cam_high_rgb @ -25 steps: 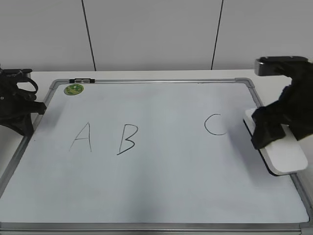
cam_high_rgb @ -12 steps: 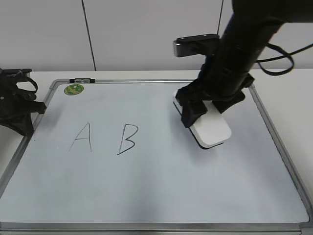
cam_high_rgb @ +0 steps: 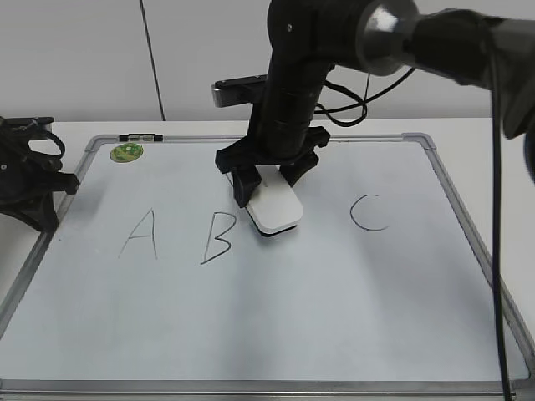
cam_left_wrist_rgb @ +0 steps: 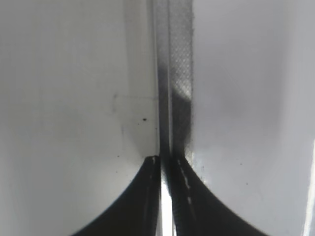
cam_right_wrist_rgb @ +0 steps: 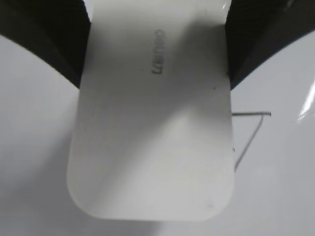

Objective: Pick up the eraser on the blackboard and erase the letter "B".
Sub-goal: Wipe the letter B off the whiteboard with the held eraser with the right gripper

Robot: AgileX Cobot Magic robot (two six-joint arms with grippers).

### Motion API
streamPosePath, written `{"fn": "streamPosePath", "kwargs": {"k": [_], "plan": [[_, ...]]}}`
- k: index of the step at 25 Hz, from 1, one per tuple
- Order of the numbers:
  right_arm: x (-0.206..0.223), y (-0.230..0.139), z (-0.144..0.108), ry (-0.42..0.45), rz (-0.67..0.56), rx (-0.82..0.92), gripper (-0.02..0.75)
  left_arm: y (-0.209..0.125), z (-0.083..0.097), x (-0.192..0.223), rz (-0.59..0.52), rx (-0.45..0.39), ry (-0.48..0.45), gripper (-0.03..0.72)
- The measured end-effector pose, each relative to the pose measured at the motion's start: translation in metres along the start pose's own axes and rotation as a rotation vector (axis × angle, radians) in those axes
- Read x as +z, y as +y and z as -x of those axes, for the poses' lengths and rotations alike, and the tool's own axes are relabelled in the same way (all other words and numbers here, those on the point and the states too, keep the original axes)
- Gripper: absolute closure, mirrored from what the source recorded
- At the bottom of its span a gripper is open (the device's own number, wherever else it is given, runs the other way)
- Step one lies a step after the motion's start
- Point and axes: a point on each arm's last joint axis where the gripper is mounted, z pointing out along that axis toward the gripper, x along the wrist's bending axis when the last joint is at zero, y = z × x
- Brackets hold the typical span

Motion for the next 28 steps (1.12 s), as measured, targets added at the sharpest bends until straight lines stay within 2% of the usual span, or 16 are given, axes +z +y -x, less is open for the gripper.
{"fn": "streamPosePath", "kwargs": {"k": [4, 13, 28], "plan": [[0.020, 0.016, -0.005, 0.005, 0.020, 0.005, 0.207, 0.000, 0.000, 0.000, 0.000, -0.001, -0.001, 0.639], [0.057, 0.016, -0.002, 0.002, -0.042, 0.016, 0.207, 0.000, -0.001, 0.000, 0.000, -0.003, -0.001, 0.639], [0.061, 0.016, -0.004, -0.002, -0.043, 0.012, 0.208, 0.000, -0.001, 0.000, 0.001, -0.012, -0.009, 0.639]]}}
